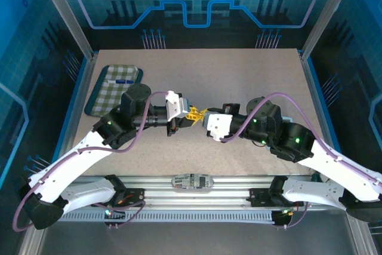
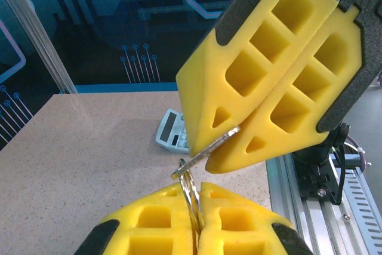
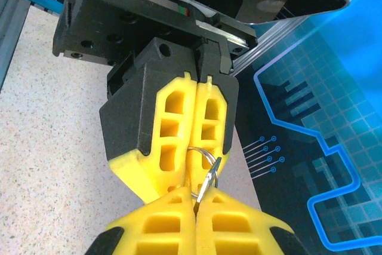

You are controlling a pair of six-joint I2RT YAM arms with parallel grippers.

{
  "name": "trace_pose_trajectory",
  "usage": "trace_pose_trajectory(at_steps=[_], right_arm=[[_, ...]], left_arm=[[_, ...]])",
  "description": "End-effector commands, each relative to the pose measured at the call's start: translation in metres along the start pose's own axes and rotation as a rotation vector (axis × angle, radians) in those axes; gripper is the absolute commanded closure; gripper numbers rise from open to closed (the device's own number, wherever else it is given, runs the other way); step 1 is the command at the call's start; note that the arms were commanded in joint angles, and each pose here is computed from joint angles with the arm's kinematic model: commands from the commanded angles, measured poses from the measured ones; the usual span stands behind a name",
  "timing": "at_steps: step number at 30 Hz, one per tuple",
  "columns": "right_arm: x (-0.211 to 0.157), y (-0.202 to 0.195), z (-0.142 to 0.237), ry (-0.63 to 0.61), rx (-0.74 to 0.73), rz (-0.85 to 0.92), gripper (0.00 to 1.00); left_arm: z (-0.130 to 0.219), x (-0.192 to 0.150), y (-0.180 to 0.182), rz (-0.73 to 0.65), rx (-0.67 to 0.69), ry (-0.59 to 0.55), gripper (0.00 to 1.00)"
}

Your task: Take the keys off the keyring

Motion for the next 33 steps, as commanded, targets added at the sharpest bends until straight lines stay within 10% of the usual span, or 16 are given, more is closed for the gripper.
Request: trace_pose_trajectory(at_steps=[1,33], right_arm=[[0.002,0.045,0.009,-0.021,0.209,0.060,1.00],[0.021,0.064,-0.008,-0.090,0.344,0.048,1.00]], left_arm=[[0.019,0.040,0.023,-0.062,0.161,-0.117,1.00],[0.013,0.031,0.011,-0.142,0.126,-0.060,1.00]])
Point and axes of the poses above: each hand's point on the last joint's axis, 136 mm out from that joint toward the fingers, its own z axis back along the fingers, its own y axis along the line the jaws close on, x = y × z, the point moved 1 cm from there along z, back along the fingers, and after that the axes turned 14 degrees about z, right-handed, at the moved point
